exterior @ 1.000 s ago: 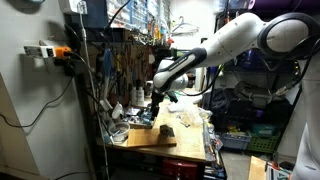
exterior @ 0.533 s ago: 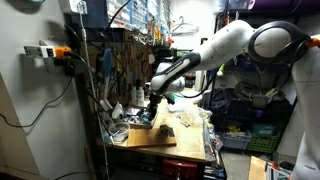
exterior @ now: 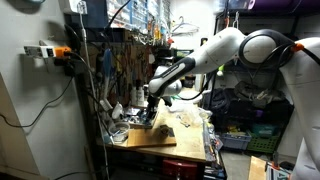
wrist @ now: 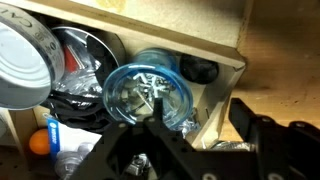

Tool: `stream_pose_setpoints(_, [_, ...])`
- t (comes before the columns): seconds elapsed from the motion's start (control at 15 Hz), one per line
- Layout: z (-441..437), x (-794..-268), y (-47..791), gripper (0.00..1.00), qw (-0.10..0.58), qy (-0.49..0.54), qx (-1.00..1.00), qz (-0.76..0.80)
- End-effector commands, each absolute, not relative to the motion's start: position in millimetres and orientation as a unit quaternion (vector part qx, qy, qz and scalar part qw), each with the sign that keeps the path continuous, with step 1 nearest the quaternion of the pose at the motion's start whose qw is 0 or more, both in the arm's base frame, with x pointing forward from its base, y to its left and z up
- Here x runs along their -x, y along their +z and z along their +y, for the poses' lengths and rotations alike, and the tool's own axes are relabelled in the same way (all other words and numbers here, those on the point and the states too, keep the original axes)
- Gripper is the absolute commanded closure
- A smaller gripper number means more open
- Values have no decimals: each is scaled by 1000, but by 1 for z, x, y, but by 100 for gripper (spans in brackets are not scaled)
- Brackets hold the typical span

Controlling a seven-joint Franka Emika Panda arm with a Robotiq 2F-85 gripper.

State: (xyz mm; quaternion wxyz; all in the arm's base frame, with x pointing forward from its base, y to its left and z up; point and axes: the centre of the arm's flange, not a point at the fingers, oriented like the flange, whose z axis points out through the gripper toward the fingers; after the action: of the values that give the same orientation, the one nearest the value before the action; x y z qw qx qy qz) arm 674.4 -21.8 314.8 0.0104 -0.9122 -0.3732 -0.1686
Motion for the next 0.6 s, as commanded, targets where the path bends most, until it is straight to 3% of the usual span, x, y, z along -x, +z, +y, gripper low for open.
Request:
stream_pose_setpoints(0.0, [-25, -687, 302, 56, 3, -175, 910, -376])
stream_pose_setpoints(0.33, [-24, -692, 297, 65, -8, -179, 908, -379])
stream_pose_setpoints(0.53, [-24, -692, 297, 84, -17, -180, 906, -383])
